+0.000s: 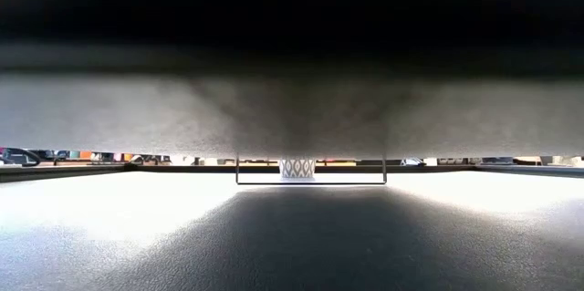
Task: Place coffee mugs
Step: Adjust the shelf
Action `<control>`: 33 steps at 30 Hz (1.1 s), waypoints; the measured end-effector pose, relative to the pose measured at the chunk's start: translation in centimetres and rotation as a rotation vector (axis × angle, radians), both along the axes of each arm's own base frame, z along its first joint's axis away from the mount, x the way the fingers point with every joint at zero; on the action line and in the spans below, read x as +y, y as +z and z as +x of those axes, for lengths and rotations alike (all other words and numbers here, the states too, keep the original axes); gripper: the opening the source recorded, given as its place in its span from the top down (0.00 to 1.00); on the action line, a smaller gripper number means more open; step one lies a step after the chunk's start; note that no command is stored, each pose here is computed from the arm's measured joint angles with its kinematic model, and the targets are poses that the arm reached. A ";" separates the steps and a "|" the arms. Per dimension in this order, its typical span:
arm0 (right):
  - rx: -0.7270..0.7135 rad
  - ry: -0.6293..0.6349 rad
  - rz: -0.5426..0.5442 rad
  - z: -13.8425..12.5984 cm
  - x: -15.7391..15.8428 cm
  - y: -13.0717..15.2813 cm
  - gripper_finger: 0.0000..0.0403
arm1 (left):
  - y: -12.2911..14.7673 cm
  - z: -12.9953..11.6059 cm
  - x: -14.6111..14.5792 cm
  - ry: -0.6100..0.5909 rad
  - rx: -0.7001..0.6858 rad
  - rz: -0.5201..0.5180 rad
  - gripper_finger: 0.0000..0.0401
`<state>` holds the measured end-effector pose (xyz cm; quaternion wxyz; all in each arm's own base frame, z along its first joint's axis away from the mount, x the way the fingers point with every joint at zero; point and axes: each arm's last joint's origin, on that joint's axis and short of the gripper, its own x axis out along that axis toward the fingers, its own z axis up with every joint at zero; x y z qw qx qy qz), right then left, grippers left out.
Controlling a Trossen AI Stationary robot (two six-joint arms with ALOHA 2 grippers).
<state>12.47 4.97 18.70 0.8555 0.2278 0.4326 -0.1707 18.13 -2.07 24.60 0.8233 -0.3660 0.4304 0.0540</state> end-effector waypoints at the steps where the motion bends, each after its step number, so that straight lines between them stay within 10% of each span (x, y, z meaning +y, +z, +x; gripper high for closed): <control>1: 0.000 0.000 0.000 0.0 0.0 0.0 0.83 | -0.2 0.0 -0.9 0.020 -0.010 -0.013 0.79; 13: 0.000 0.000 0.000 0.0 0.0 0.0 0.83 | -2.8 1.5 -12.1 0.270 -0.039 -0.036 0.86; 33: 0.000 0.000 0.000 0.0 0.0 0.0 0.83 | -8.4 8.1 -23.3 0.277 0.067 -0.023 0.87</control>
